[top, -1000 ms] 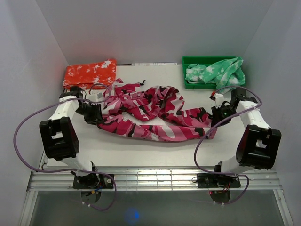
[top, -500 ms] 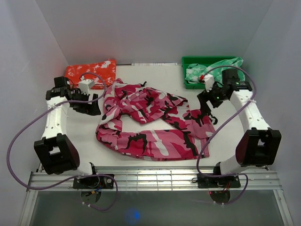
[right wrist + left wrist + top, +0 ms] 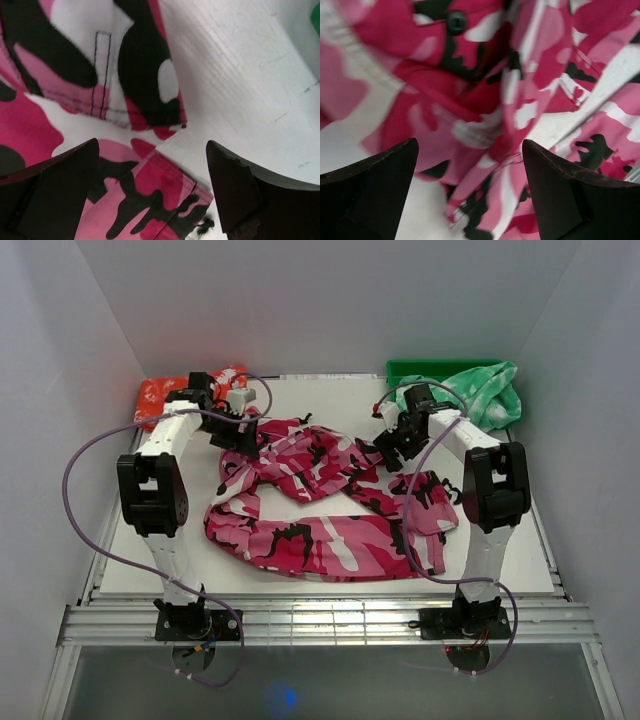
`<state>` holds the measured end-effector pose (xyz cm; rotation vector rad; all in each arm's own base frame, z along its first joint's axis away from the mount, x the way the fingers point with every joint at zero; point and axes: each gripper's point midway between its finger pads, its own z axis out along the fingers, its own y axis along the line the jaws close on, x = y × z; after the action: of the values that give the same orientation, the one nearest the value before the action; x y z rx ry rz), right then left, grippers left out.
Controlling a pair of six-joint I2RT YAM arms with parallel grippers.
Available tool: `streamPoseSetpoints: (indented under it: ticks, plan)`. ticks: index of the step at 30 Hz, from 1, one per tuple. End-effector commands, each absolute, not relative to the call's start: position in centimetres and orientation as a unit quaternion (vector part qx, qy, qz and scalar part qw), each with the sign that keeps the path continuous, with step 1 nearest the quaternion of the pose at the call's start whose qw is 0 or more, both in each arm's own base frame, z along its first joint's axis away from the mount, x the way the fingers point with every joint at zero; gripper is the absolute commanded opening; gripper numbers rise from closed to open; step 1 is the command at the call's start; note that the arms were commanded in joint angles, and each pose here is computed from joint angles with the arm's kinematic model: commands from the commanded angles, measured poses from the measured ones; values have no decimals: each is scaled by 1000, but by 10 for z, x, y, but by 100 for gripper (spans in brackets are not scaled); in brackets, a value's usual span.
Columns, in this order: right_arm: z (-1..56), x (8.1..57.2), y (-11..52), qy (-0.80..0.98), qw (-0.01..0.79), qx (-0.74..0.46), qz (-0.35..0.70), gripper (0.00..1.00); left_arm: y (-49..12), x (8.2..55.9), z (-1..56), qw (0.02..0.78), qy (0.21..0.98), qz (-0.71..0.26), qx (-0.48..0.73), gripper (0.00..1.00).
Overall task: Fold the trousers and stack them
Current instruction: Flatten the trousers out
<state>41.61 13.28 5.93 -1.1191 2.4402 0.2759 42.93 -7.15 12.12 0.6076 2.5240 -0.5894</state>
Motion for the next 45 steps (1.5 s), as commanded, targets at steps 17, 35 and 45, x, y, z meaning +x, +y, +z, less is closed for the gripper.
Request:
streamPoseSetpoints:
  ticks: [17,35,45]
  plan:
    - [276,497,172,752,498,-427,68,8,-117,423,183,289,899,-229,235,0]
    - [205,344,73,580,427,-682,-125,84,-191,241,136,205,816,-224,492,0]
    - [219,376,85,705,390,-590,52,88,-200,210,117,202,753,-155,606,44]
